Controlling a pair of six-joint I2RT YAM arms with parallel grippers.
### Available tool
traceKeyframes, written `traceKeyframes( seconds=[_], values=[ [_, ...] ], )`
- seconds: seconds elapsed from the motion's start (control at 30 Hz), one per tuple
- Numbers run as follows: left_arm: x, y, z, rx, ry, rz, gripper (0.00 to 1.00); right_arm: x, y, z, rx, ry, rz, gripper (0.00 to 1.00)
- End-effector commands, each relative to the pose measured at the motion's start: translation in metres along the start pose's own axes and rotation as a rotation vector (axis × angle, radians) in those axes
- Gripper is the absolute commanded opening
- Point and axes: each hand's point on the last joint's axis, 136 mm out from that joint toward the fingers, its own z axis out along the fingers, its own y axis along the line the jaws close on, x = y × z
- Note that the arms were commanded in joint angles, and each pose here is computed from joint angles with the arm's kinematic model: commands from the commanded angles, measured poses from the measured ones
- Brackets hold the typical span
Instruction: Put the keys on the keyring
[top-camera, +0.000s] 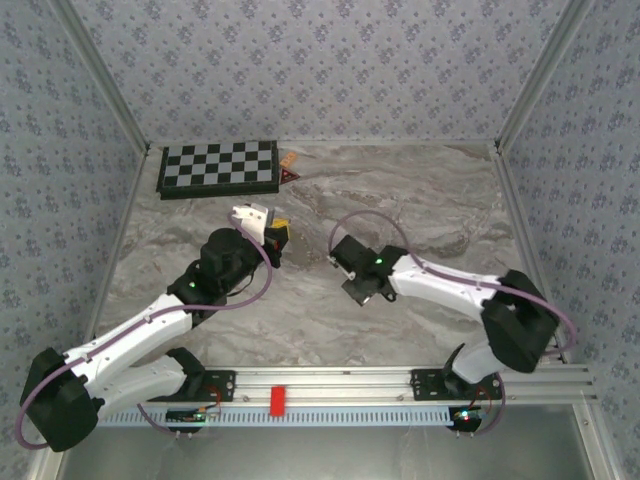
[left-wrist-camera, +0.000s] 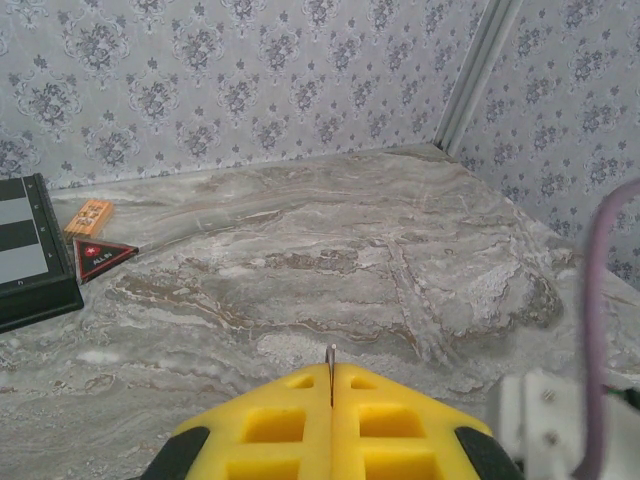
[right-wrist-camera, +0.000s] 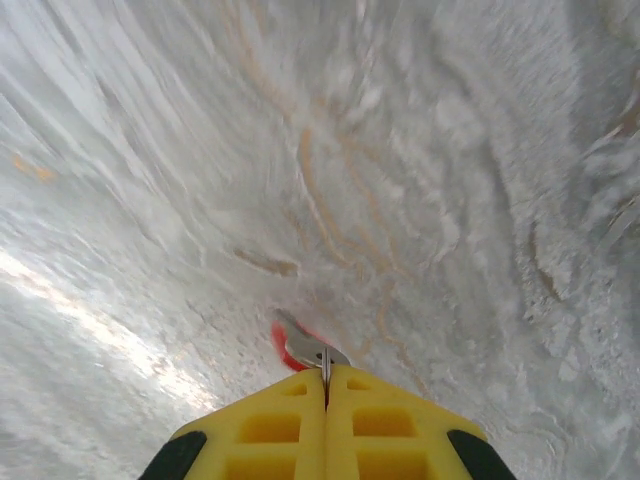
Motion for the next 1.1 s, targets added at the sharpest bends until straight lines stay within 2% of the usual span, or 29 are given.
traceKeyframes(
  seconds=[0.0,0.23,0.4,0.57,0.77,1.07],
  values=[
    [-0.02,-0.006,-0.004,0.018,-0.056,-0.004,0.0,-0.022,0.001,-0.023,-0.119,-0.163,0.102,0.0],
    [-0.017,-0.017,-0.001,0.079,-0.041,0.015,0.0,-0.05,-0.02,-0.078,-0.319,-0.545,0.238,0.0],
    [-0.01,-0.039,0.005,0.197,-0.002,0.051,0.0,-0.061,-0.035,-0.114,-0.332,-0.823,0.255,0.0],
    [-0.002,-0.049,0.014,0.252,0.013,0.075,0.0,-0.065,-0.044,-0.132,-0.329,-0.893,0.271,0.0],
    [-0.005,-0.069,0.016,0.372,-0.036,0.142,0.0,-0.072,-0.05,-0.142,-0.293,-0.919,0.275,0.0],
    [-0.008,-0.098,0.012,0.538,-0.032,0.268,0.0,-0.074,-0.034,-0.169,-0.254,-1.111,0.07,0.0]
  ],
)
